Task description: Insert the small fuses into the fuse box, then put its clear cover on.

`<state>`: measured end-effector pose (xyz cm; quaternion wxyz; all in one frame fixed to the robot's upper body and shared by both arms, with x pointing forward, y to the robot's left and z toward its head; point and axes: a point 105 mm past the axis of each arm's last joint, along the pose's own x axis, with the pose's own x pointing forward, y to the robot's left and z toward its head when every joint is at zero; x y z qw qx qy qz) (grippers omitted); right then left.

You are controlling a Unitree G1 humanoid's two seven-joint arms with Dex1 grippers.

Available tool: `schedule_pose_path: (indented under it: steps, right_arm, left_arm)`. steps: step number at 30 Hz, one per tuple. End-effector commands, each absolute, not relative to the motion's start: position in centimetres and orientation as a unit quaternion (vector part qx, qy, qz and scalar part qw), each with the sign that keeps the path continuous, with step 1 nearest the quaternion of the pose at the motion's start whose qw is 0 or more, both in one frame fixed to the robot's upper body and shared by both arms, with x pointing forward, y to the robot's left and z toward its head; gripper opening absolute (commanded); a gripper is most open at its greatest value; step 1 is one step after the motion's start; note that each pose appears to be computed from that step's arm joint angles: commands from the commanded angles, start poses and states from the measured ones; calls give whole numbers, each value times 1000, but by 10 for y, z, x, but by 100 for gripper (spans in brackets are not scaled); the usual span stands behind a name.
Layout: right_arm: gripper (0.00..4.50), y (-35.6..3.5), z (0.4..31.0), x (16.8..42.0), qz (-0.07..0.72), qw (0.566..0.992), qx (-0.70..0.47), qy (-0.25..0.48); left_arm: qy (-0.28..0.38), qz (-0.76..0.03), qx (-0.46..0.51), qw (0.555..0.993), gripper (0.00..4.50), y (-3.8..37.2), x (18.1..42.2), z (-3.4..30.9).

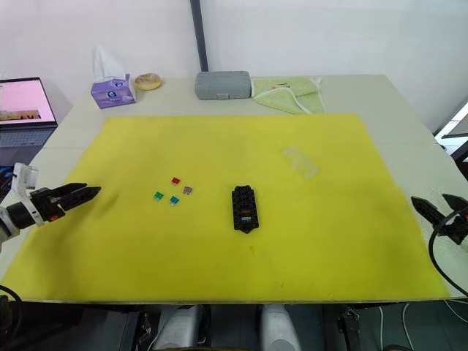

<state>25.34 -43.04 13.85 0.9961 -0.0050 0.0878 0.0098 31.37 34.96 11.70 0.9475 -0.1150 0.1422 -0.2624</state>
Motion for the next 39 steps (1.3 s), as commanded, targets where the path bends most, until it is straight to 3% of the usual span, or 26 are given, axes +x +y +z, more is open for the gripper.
schedule_pose_path:
  steps: [1,9,12,15,20,27,32,39]
  right_arm:
    - [448,-438,142,255,-20,995,-2,96]
    - [448,-432,157,256,-5,992,76,96]
    - [448,-412,174,260,54,993,65,81]
    - [448,-383,193,265,124,987,66,75]
    - [448,-277,226,271,327,940,52,83]
    - [448,-151,221,246,521,848,-3,100]
    - [448,-115,226,223,584,806,-14,96]
    - [448,-109,220,216,596,795,-22,112]
  left_arm:
    - [126,-257,-103,953,450,355,315,126]
    - [121,-275,-119,946,450,351,316,130]
    - [138,-330,-120,926,450,328,317,131]
    - [151,-383,-115,904,450,306,315,137]
    - [191,-476,-125,849,450,258,309,138]
    - [214,-507,-138,823,450,225,311,117]
    - [219,-503,-129,826,450,223,310,109]
    - [227,-498,-133,826,450,222,311,103]
